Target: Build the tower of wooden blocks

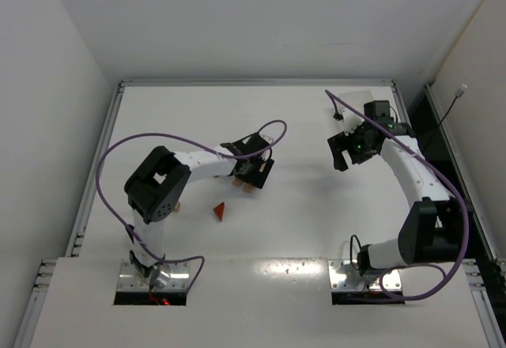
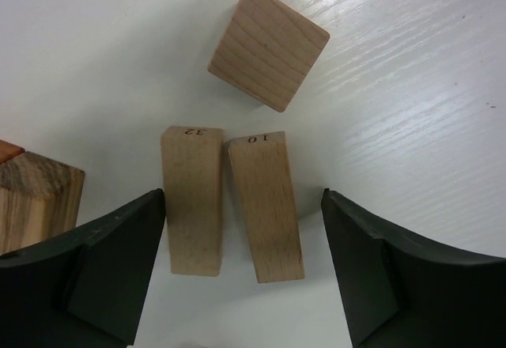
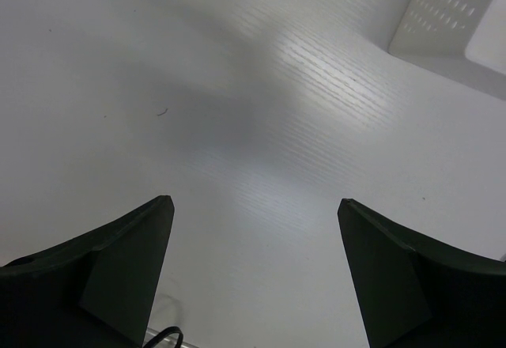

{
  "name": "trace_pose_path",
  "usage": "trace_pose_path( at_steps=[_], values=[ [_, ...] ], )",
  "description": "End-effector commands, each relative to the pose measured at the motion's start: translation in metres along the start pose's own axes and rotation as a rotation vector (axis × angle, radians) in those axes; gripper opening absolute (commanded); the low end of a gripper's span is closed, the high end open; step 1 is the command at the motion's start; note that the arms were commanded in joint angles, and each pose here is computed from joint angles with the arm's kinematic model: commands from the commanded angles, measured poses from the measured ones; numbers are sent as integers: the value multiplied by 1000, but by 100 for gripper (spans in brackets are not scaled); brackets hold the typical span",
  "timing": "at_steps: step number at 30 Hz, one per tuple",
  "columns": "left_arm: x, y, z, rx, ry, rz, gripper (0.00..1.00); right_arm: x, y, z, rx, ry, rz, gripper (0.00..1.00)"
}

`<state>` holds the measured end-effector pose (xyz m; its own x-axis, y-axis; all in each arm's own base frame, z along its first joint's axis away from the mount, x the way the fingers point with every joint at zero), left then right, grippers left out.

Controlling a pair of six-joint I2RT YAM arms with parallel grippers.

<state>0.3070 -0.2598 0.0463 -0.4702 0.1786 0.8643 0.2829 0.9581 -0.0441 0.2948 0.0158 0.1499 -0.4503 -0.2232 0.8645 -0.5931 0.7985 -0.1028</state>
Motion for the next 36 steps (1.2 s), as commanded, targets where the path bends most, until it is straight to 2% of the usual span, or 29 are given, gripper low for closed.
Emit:
trace_pose_path(
  at_steps=[1, 3, 4, 6, 7, 8, 13, 15, 24, 29, 33, 36],
  values=[
    [-11, 3, 15, -16, 49, -40, 76, 5, -5, -12, 25, -32, 16, 83],
    [-12, 4, 19, -8, 58, -44, 63, 5, -6, -12, 24, -27, 23, 83],
    [-12, 4, 19, -8, 58, -44, 46, 5, -6, -12, 24, -27, 23, 83],
    [-12, 5, 18, 4, 51, -58, 24, 5, -6, -12, 24, -27, 23, 83],
    [-12, 5, 18, 35, 46, -67, 6, 5, -6, -12, 24, -27, 23, 83],
    [-11, 7, 19, 43, 52, -82, 1, 5, -6, -12, 24, -27, 23, 83],
    [-10, 14, -2, 146, 4, -221, 0, 4, -3, -7, 22, -20, 18, 83],
    [-20, 24, -2, 189, 29, -271, 0, 4, -3, -7, 22, -20, 18, 83],
    [-48, 48, -25, 305, 57, -291, 0, 4, -3, -5, 20, -7, 21, 83],
    [-56, 19, -29, 290, 87, -195, 0, 7, -4, -5, 20, -2, 28, 83],
    [-43, -20, -28, 245, 72, -114, 0, 6, -6, -7, 20, -2, 28, 83],
    [-36, -34, -34, 239, 47, -87, 0, 4, -7, -9, 11, -1, 27, 83]
  ],
)
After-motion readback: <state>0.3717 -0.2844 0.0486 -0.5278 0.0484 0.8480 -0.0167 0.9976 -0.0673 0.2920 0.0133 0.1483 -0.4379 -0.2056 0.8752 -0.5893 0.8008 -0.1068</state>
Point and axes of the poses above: each gripper's point midway between its finger pads, its own x axis back along the fingers, its own y axis along the line the jaws close on, z = x × y, the point moved 4 cm from there along x, back along the fingers, and after that the axes turned 10 degrees about x, right-handed, at the moved point
